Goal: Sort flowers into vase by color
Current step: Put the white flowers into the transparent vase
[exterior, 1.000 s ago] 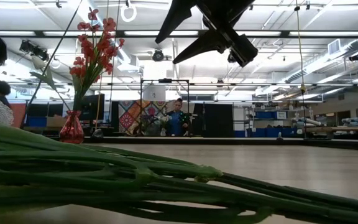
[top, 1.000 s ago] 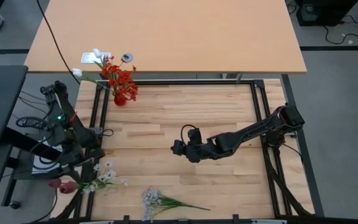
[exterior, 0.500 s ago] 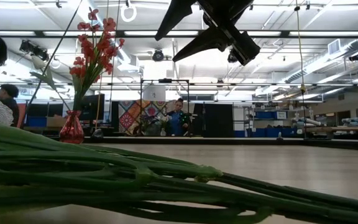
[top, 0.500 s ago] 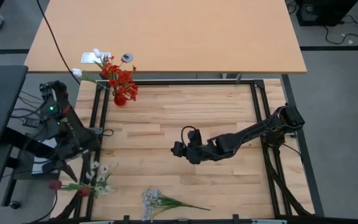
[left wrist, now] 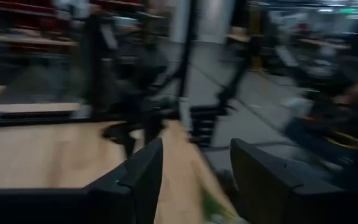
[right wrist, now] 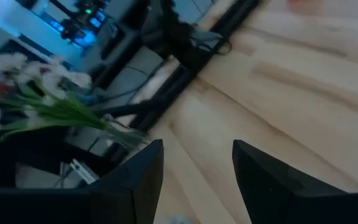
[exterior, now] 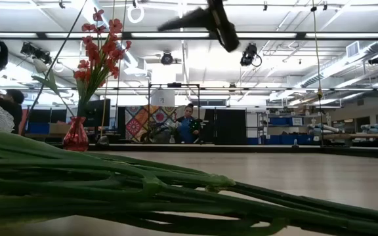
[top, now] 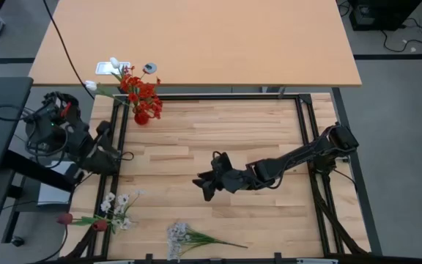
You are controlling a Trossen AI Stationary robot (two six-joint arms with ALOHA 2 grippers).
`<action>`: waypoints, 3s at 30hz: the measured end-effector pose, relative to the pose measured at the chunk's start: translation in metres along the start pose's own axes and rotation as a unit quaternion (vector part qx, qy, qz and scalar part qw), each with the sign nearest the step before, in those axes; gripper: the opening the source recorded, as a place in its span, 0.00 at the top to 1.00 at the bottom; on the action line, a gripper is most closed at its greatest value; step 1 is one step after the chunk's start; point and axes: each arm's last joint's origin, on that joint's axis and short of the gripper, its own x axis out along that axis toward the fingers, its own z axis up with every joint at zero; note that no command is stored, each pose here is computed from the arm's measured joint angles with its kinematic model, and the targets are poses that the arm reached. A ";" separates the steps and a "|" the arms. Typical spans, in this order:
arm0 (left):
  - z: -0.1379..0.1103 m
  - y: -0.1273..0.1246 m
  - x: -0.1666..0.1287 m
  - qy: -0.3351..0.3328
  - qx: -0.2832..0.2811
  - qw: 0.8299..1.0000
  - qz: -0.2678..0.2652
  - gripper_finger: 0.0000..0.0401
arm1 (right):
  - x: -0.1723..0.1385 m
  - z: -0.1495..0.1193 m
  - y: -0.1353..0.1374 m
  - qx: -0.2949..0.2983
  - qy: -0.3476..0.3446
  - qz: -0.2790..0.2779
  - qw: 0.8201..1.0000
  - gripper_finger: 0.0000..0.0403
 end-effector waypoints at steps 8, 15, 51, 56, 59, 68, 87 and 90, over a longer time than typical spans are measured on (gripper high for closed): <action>0.001 -0.006 0.016 -0.030 -0.046 0.990 0.131 0.55 | 0.014 0.027 -0.018 -0.055 0.019 0.004 0.998 0.50; -0.001 -0.019 0.048 -0.033 -0.077 0.977 0.196 0.56 | 0.027 0.055 -0.042 -0.082 0.109 0.054 0.989 0.50; -0.022 0.031 0.128 0.107 -0.126 0.944 0.286 0.56 | 0.006 -0.115 0.011 -0.108 0.285 -0.029 0.952 0.51; -0.028 0.031 0.125 0.138 -0.112 0.940 0.292 0.56 | 0.024 -0.151 0.038 -0.145 0.335 -0.071 0.928 0.51; -0.029 0.031 0.125 0.141 -0.145 0.936 0.289 0.56 | 0.029 -0.170 0.046 -0.171 0.358 -0.096 0.913 0.51; -0.036 0.030 0.121 0.191 -0.147 0.933 0.266 0.56 | 0.048 -0.201 0.043 -0.189 0.394 -0.145 0.888 0.52; -0.044 0.029 0.113 0.239 -0.198 0.916 0.253 0.56 | 0.067 -0.172 0.030 -0.113 0.316 -0.226 0.915 0.97; -0.042 0.029 0.111 0.233 -0.202 0.917 0.252 0.55 | 0.070 -0.162 0.029 -0.104 0.274 -0.239 0.926 0.97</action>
